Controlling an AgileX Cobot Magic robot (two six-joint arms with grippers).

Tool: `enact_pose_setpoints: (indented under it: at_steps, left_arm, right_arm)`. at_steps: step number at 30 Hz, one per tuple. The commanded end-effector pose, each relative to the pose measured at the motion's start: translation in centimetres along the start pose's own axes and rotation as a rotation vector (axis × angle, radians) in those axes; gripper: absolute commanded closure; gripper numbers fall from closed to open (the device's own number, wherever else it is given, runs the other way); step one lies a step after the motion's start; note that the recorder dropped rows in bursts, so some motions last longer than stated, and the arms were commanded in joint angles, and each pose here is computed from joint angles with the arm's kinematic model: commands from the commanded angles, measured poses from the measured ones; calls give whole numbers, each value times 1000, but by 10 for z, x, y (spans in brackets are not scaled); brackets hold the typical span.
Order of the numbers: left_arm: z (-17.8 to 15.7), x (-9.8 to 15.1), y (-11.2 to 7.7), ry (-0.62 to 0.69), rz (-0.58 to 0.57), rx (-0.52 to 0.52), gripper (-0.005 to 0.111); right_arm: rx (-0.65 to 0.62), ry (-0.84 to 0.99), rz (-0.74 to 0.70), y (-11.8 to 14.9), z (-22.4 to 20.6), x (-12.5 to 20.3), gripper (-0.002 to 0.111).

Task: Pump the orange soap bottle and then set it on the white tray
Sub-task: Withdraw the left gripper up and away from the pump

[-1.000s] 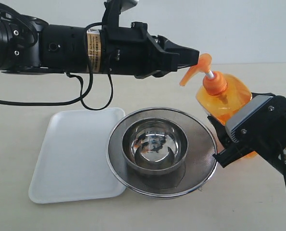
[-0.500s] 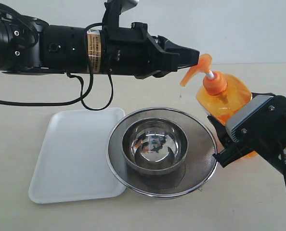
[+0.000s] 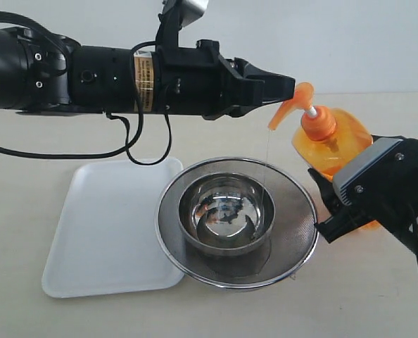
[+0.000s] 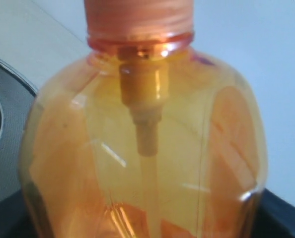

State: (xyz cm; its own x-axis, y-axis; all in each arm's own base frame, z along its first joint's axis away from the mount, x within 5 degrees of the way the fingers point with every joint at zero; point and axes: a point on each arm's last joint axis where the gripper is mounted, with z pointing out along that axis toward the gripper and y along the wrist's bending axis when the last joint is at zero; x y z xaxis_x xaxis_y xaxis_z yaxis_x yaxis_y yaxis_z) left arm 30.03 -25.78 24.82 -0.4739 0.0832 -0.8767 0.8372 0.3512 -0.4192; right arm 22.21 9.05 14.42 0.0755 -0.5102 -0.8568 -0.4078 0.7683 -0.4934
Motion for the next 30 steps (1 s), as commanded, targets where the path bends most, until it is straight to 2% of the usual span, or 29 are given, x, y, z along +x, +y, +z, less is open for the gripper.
enact_pose_setpoints:
  at_steps: [1, 10, 15, 20, 25, 30]
  left_arm:
    - [11, 31, 13, 141, 55, -67, 102]
    - [9, 28, 13, 134, 80, -76, 102]
    - [-20, -7, 5, 44, 142, -130, 102]
    - [-60, -31, -23, -19, 247, -243, 102]
    - [-89, -42, -46, -80, 291, -292, 102]
    - [-135, -41, -84, -163, 351, -321, 102]
  right_arm:
    - [-104, -87, 3, 10, 0, -10, 108]
    - [-73, -69, 40, 7, 1, -8, 108]
    - [-39, -51, 80, 4, 1, -7, 108]
    - [-9, -35, 124, 2, 1, -5, 108]
    - [22, -20, 157, -1, 1, -4, 108]
    - [85, 6, 264, -7, 1, 0, 108]
